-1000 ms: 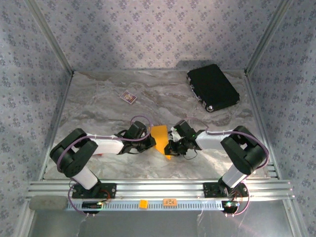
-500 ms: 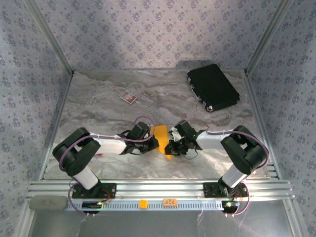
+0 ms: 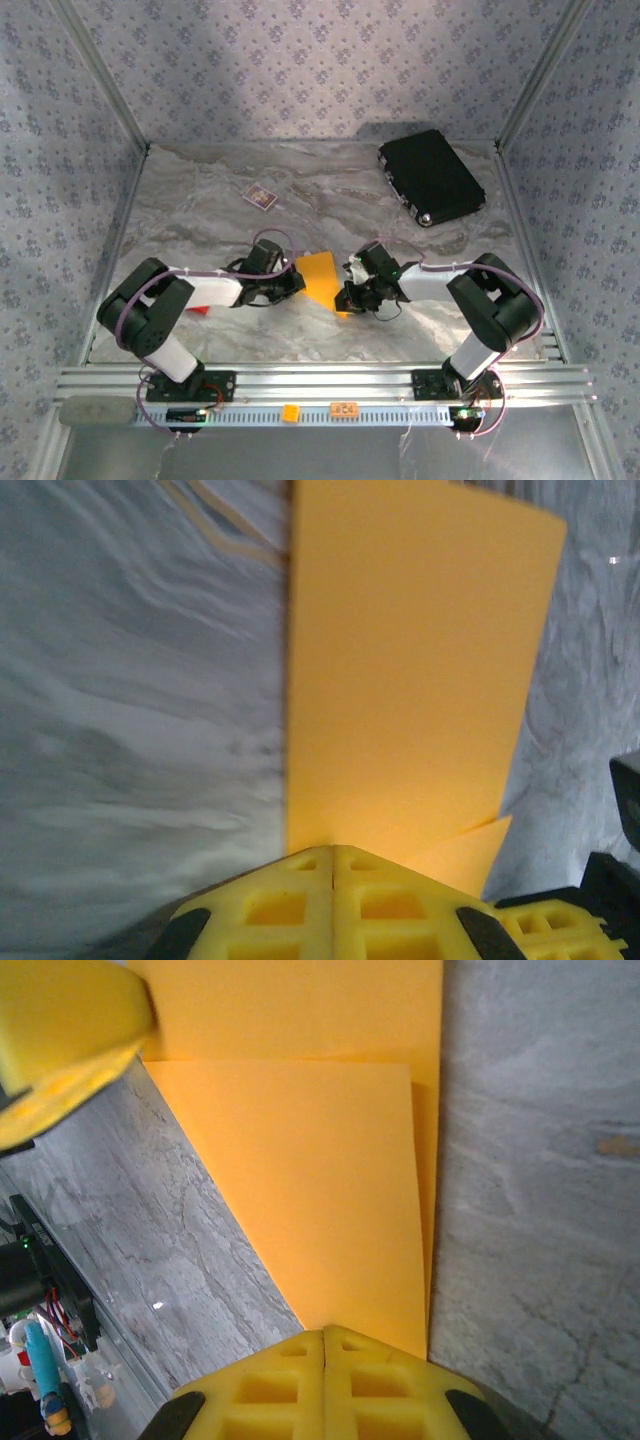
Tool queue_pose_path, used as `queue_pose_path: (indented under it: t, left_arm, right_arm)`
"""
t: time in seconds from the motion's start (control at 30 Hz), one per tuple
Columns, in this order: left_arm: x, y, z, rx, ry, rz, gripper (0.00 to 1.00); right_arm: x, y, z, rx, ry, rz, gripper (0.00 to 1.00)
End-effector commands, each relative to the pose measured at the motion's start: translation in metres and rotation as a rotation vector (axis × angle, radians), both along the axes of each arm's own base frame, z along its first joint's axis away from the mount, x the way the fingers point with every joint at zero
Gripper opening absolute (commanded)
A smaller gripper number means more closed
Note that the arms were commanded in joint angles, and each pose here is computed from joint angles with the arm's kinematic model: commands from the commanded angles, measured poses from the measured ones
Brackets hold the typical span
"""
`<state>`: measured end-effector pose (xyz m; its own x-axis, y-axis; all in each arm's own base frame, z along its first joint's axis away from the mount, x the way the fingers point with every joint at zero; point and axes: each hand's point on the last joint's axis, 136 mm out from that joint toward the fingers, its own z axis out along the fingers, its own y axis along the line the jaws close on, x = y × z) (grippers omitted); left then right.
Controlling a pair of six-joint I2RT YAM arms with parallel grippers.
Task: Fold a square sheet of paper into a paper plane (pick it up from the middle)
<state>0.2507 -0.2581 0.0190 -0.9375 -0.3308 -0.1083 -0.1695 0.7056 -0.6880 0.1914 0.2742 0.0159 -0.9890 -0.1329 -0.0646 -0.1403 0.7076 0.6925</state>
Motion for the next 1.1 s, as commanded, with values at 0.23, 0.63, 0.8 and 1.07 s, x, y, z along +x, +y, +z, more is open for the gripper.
queue_pose_path:
  t: [0.23,0.63,0.8,1.07]
  left_arm:
    - [-0.002,0.026,0.019,0.023,-0.051,0.033,0.08]
    - [-0.004,0.028,0.039,0.003,-0.113,0.023,0.24]
    - [-0.004,0.027,0.038,-0.005,-0.112,0.029,0.37]
    - [-0.005,0.026,0.038,-0.013,-0.104,0.025,0.38]
  right_arm:
    - [-0.005,-0.012,-0.002,-0.067,0.009,0.009,0.05]
    - [0.050,-0.041,0.033,-0.176,-0.242,-0.141,0.39]
    - [0.053,-0.016,0.039,-0.051,-0.211,-0.100,0.40]
    - [0.052,-0.004,0.031,-0.026,-0.170,-0.065,0.26]
